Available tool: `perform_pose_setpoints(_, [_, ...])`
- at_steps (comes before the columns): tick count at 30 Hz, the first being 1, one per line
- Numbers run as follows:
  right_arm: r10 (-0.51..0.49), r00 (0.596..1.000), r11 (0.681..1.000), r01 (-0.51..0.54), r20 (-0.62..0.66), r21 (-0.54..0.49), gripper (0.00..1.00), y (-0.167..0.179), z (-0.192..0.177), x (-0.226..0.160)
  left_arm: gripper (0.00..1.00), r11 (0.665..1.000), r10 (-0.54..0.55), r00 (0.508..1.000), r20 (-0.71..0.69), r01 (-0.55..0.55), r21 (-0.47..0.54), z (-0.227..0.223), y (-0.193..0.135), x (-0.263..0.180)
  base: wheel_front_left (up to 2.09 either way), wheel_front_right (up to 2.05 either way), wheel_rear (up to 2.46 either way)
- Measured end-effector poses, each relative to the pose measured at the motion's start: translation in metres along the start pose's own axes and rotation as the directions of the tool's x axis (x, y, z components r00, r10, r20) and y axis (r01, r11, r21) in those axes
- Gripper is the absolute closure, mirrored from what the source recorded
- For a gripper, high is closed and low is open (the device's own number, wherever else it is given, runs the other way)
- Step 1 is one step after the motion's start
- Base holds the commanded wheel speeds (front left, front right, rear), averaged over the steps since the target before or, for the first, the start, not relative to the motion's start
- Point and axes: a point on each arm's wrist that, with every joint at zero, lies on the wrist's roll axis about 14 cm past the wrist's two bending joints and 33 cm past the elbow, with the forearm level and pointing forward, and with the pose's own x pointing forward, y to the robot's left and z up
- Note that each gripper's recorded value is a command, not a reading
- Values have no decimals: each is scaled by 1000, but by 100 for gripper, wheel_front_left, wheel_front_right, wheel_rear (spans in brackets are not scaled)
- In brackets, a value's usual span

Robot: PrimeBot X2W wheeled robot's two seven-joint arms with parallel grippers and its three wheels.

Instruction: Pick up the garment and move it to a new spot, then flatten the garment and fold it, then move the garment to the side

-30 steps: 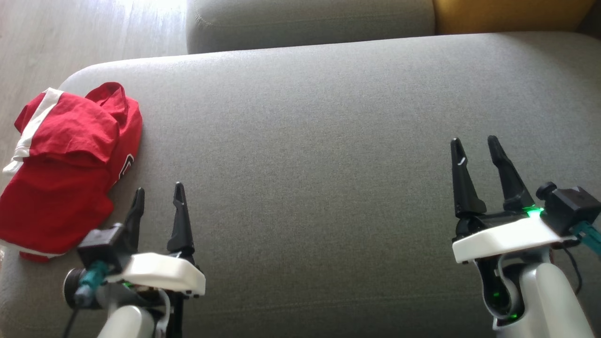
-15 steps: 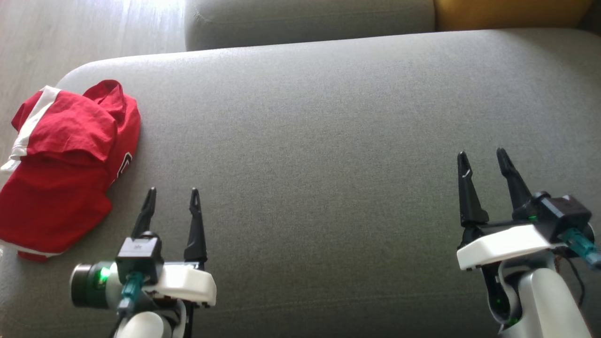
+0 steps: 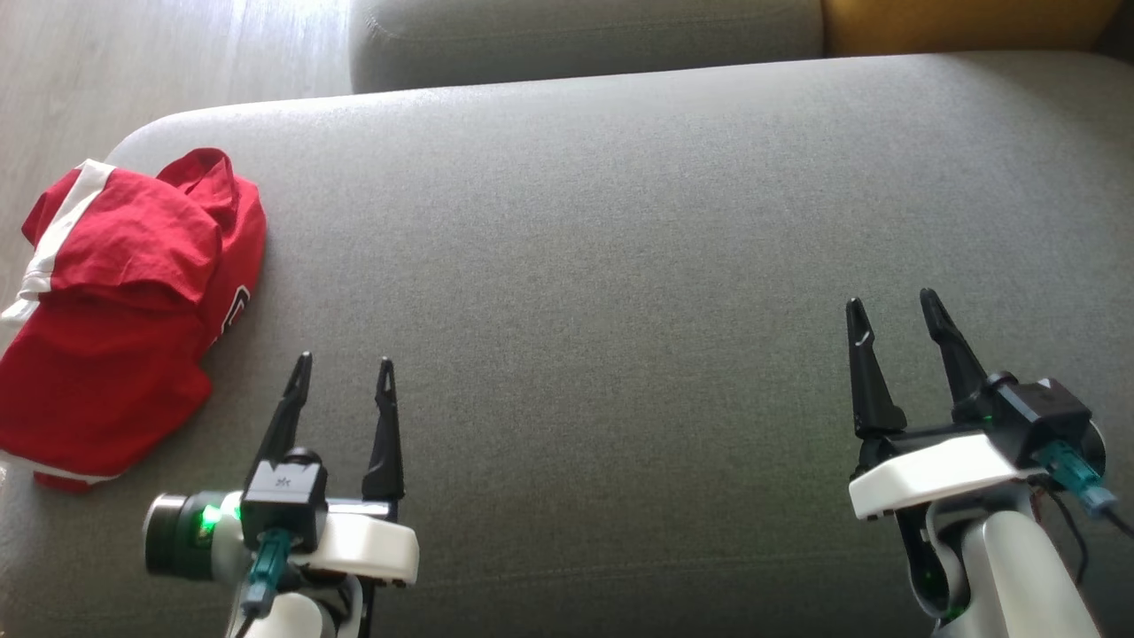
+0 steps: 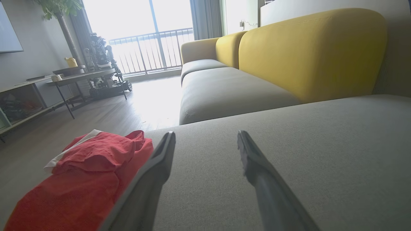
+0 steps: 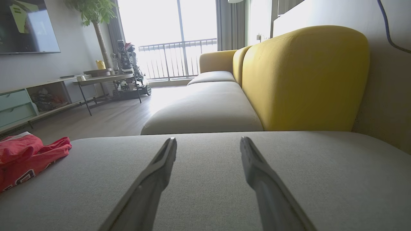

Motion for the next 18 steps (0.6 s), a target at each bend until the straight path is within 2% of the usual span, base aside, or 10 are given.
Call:
perform_pose_setpoints(4, [-13,1000,1000,13,-13,27,0,-3,-7,-2,0,1000,3,1000,20,-3,-3,4,1,2,0,0,0])
perform_pose_setpoints(10, [-23,998,999,25,-52,40,0,-5,-20,-6,0,998,22,1000,20,-21,-64,5,4,5,0,0,0])
perform_pose_setpoints(15, [-29,997,998,33,-66,54,0,-6,-24,-8,0,989,22,999,-38,-27,-145,-11,4,-1,0,0,0])
perform_pose_setpoints(18, [-32,997,998,36,-72,59,0,-7,-26,-9,0,986,21,998,-61,-31,-161,-18,5,-4,0,0,0])
